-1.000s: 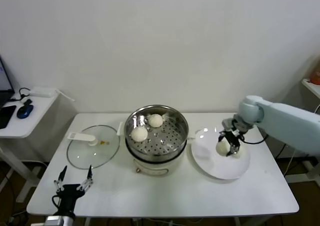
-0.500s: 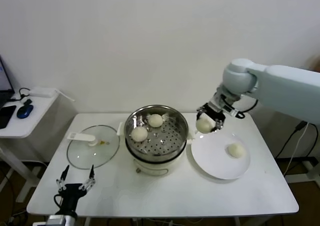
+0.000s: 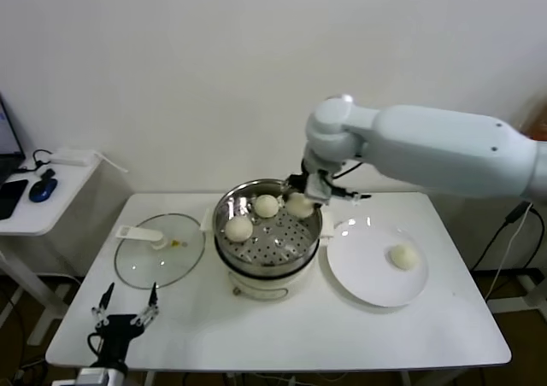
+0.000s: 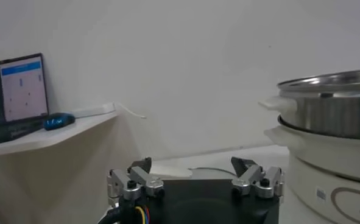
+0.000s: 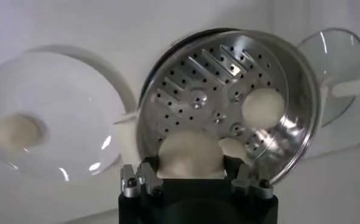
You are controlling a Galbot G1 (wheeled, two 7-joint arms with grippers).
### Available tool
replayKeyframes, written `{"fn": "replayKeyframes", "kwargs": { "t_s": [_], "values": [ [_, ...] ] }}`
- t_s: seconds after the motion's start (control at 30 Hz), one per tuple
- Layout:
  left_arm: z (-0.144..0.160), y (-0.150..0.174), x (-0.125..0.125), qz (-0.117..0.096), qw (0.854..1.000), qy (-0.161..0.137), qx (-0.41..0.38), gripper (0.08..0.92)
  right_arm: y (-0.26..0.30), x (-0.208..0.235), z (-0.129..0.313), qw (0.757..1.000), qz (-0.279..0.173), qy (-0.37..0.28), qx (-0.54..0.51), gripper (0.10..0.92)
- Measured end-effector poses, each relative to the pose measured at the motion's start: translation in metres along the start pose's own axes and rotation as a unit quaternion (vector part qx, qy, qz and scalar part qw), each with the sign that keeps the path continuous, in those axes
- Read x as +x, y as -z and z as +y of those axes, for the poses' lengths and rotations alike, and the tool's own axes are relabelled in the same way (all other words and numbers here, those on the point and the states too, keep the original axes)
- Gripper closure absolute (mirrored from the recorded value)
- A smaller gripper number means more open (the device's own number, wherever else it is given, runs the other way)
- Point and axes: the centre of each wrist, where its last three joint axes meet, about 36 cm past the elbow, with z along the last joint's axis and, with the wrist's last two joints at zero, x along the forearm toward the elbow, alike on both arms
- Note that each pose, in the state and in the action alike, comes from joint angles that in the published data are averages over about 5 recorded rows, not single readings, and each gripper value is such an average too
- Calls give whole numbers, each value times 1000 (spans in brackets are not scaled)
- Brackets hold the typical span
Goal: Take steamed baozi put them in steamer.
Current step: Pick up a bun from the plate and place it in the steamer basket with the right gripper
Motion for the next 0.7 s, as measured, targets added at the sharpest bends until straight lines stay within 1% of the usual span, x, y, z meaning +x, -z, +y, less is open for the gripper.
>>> {"fn": "replayKeyframes", "kwargs": {
  "t_s": [0.13,0.27,0.7],
  "values": [
    [1,1,0,1,1000,1,-2,177,14,-20,-23,999,-6,-2,38,325],
    [2,1,0,3,1000,2,-2,177,28,-39,-36,998,-16,-2,65,325],
    [-1,0,-1,4,1000,1,-5,177,54,-70,-46,993,-37,-2,109,319]
  ]
}}
